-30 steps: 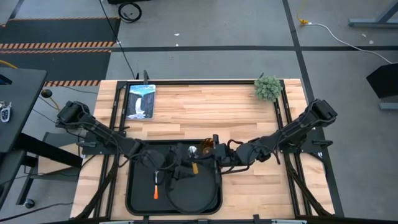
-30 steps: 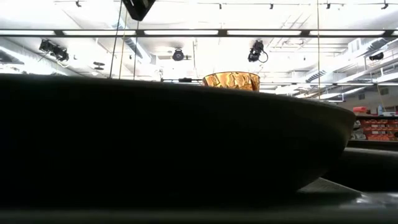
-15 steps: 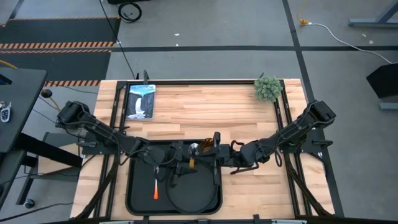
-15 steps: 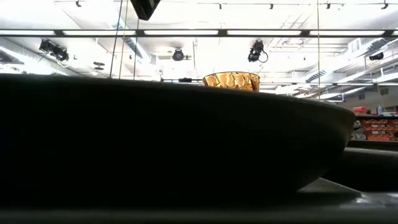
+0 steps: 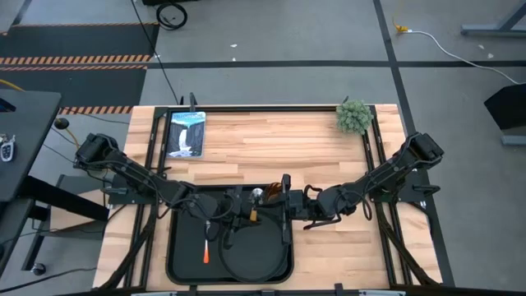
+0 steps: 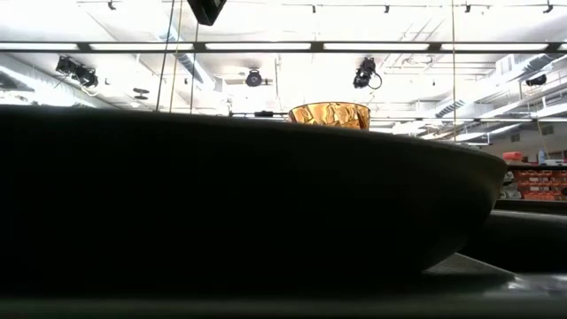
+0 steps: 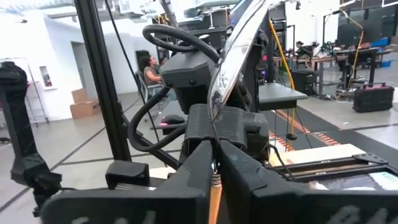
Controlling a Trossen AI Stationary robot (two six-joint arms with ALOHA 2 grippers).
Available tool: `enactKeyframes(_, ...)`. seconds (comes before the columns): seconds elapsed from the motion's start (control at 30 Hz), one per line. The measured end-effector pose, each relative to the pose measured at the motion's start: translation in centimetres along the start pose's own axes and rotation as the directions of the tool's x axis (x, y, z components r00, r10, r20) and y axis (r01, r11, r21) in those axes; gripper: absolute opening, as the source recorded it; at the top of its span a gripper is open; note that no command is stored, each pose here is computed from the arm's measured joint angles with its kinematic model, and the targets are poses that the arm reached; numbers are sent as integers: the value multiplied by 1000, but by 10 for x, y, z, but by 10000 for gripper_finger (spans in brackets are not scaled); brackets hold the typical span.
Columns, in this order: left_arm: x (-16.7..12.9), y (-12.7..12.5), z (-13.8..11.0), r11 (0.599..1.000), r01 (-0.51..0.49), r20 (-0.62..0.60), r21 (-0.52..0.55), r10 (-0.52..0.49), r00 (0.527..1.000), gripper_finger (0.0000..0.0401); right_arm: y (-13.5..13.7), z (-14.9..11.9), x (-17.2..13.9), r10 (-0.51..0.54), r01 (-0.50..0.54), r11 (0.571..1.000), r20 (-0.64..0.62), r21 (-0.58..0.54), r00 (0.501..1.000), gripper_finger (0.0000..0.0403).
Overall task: Pick and place plate/cup/fork/spoon on tray
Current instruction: Put the yellow spoon to the left of the orange fork on the black serving tray
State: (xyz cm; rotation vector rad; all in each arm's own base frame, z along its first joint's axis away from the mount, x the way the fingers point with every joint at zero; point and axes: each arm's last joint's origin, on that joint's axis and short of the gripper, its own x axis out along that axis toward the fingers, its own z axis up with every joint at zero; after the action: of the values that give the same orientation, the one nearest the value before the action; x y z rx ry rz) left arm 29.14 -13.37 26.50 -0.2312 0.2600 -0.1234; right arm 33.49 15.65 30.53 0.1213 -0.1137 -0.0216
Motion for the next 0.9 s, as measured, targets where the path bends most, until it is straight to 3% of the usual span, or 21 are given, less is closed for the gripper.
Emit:
enactKeyframes(0.23, -7, -1, 5, 1000, 2, 3, -7, -2, 1000, 30, 3, 0, -2, 11, -11, 1000, -12, 20, 1000, 92)
enactKeyframes(0.37, -21, 2, 9, 998, -65, -31, -14, 65, 997, 30, 8, -6, -5, 27, -27, 1000, -60, -3, 998, 119)
enactKeyframes(0.53, -44, 10, 0, 981, -172, -220, -91, 149, 964, 30, 7, -17, -10, -63, 52, 996, -180, -66, 982, 132)
enactKeyframes(0.63, -59, 12, -14, 952, -255, -395, -170, 171, 902, 31, 4, -26, -11, -88, 65, 993, -257, -99, 962, 131)
enactKeyframes(0.73, -75, 9, -36, 902, -368, -607, -225, 166, 778, 40, 1, -29, -11, -104, 68, 989, -293, -130, 950, 131)
enactKeyframes(0.9, -100, -11, -62, 792, -542, -793, -280, 128, 596, 36, -2, -31, -11, -116, 50, 975, -305, -216, 945, 131)
